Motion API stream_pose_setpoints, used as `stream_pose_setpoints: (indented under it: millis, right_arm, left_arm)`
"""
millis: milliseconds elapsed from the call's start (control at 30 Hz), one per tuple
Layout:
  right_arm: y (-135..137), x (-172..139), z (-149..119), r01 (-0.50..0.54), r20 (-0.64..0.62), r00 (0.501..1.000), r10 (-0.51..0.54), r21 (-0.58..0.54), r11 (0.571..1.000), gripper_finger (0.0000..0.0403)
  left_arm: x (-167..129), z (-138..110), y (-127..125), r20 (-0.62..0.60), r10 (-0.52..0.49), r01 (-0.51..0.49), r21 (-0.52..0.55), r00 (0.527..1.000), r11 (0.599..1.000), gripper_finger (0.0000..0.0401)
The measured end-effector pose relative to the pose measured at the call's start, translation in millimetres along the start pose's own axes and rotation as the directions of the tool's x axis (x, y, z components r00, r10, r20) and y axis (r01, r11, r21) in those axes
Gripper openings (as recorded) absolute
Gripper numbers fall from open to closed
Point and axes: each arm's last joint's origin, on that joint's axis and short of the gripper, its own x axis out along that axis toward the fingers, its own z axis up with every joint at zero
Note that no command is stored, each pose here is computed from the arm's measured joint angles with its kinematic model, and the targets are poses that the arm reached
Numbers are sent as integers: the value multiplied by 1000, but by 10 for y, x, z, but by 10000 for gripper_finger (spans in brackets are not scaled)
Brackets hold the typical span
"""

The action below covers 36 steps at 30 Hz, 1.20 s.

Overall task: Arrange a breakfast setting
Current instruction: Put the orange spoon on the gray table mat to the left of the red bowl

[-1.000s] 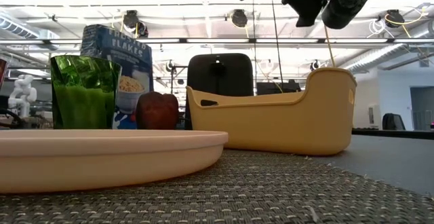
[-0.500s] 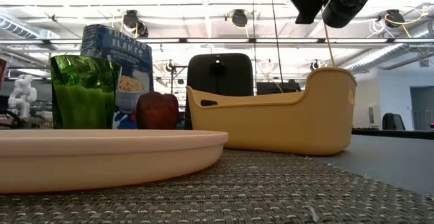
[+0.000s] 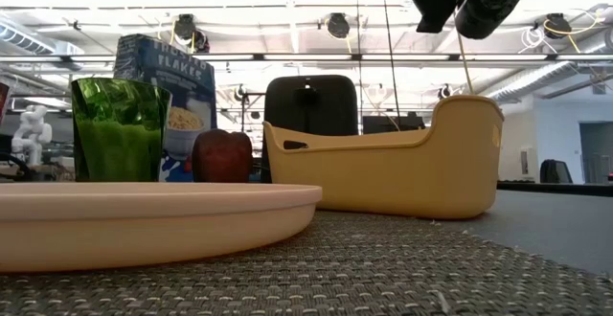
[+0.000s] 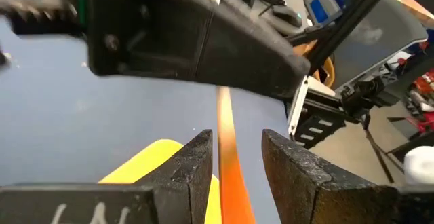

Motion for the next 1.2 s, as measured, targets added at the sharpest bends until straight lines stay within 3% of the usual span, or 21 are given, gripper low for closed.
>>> stream_pose_setpoints:
  millis: [600,1033,1200]
  right_arm:
    - [10,1,13,-25,3,1000,25,-40,999,3]
    - [9,0,11,-23,2,1000,23,-32,999,3]
    - [7,-1,11,-22,2,1000,22,-31,999,3]
  left_arm:
    - [57,-6,-4,-3,-68,68,-20,998,998,131]
    - [50,28,117,-11,-50,50,-74,999,996,16]
    - [48,35,143,-11,-42,41,-84,999,996,9]
